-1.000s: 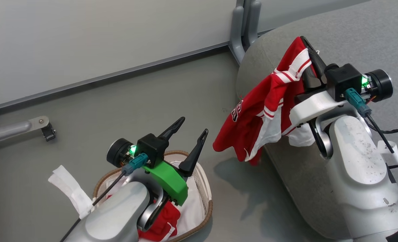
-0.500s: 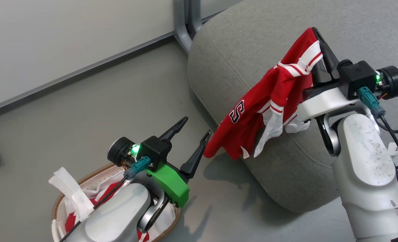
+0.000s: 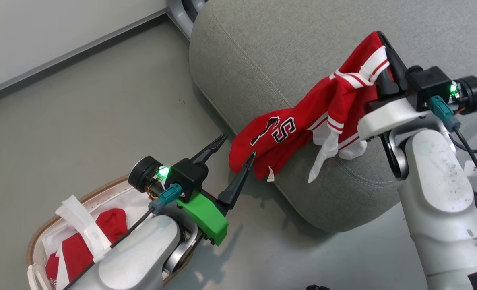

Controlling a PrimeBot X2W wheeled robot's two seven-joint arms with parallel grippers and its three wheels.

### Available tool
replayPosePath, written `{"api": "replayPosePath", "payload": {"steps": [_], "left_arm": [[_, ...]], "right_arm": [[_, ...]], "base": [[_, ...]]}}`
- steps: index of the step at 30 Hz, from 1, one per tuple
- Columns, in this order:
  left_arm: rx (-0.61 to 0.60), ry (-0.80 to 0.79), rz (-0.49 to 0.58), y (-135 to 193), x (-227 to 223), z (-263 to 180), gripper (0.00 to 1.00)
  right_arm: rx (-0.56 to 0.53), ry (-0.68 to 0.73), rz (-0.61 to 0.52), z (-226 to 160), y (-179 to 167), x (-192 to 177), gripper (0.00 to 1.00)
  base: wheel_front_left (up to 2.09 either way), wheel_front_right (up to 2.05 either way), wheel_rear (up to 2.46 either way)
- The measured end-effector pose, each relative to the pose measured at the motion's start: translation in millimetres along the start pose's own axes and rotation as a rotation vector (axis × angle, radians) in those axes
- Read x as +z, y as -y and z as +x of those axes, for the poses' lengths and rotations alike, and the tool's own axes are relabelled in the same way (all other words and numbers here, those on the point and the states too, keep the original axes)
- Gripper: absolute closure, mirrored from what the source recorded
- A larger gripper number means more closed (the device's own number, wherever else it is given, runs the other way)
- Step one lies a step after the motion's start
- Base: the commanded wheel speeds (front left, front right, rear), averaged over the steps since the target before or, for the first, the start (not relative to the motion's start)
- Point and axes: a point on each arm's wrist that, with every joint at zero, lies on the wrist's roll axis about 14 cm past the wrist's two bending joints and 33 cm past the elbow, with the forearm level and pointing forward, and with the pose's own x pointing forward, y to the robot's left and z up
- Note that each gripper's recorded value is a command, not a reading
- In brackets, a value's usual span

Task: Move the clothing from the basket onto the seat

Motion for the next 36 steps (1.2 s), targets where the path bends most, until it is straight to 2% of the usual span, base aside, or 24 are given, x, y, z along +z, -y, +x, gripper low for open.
{"api": "replayPosePath", "payload": {"steps": [3,7,12,18,22,25,27,31,36], "left_arm": [[0.012,0.005,-0.015,-5.0,-0.8,-2.2,0.0],[0.047,0.022,-0.034,-16.2,1.2,-8.1,0.0],[0.087,0.024,-0.04,-33.6,-1.4,-18.7,0.0],[0.158,0.047,-0.028,-62.6,-0.8,-33.0,0.0],[0.199,0.051,-0.025,-76.6,-5.7,-44.9,0.0],[0.23,0.047,-0.03,-88.1,-12.2,-54.2,0.0],[0.246,0.047,-0.035,-94.6,-15.9,-58.5,0.0],[0.275,0.025,-0.051,-109.6,-34.9,-67.4,0.0],[0.307,-0.002,-0.092,-123.0,-57.6,-76.1,0.0]], "right_arm": [[0.022,0.005,-0.003,20.1,-6.4,2.7,1.0],[0.022,0.037,-0.049,59.0,6.9,22.1,1.0],[0.01,0.098,-0.134,113.2,25.7,65.0,1.0],[-0.083,0.146,-0.293,172.6,71.4,123.1,1.0],[-0.116,0.138,-0.339,198.7,80.4,130.1,1.0],[-0.154,0.152,-0.329,216.0,87.5,131.5,1.0],[-0.167,0.124,-0.332,224.4,89.4,115.6,1.0],[-0.161,-0.06,-0.252,232.0,75.5,11.4,1.0],[-0.073,-0.292,-0.195,210.2,24.3,-118.9,1.0]], "base": [[0.0,0.0,0.0],[0.0,0.0,0.0],[0.0,0.0,0.0],[0.0,0.0,0.0],[0.0,0.0,0.0],[0.0,0.0,0.0],[0.0,0.0,0.0],[0.0,0.0,0.0],[0.0,0.0,0.0]]}}
